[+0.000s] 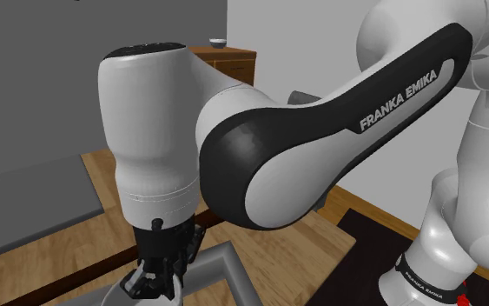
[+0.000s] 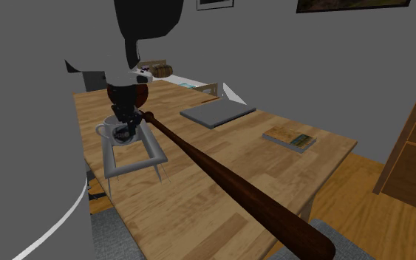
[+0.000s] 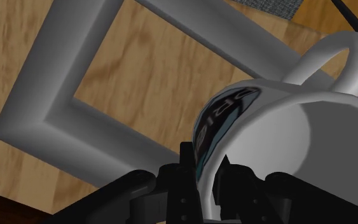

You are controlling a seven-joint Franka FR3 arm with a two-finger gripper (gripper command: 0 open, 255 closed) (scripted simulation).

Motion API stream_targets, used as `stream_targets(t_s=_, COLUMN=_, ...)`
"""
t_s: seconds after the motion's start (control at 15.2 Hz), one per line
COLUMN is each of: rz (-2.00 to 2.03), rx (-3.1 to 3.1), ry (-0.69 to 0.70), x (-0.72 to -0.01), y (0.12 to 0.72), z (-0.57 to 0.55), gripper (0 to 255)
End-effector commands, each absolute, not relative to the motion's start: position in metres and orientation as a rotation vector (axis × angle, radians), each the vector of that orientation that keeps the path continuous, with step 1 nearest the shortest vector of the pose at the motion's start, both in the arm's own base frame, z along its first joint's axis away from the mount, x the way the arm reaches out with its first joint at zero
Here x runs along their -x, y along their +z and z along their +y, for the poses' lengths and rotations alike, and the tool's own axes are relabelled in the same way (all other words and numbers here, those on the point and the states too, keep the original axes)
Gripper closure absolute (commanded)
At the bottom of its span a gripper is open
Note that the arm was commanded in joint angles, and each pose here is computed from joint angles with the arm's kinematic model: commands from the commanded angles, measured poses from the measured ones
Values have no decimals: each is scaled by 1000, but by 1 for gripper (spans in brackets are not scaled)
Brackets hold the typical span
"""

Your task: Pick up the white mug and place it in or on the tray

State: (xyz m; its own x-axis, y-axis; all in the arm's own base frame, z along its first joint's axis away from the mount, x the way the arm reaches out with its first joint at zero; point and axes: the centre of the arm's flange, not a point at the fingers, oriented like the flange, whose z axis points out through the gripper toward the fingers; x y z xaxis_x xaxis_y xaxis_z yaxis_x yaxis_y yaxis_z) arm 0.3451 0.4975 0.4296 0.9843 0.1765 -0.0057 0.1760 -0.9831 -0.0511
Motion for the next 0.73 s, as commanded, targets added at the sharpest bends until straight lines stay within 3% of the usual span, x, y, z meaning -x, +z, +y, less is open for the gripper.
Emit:
stream_targets(t_s=0.0, rz=-274, rx=3079, ry=15, x=-345, y=430, z=498, gripper=255)
stream_targets(t_s=0.07, rz=-274, rx=3079, ry=15, x=-345, y=430, z=498, gripper=255)
stream_targets(t_s=0.13, rz=-274, rx=3079, ry=15, x=-345, y=430, z=498, gripper=0)
stream_targets(t_s=0.46, rz=-274, rx=3079, ry=15, x=-345, y=430, z=498, gripper=0)
stream_targets(t_s=0.66, rz=-274, rx=3079, ry=15, x=-346, y=469, z=496, gripper=0)
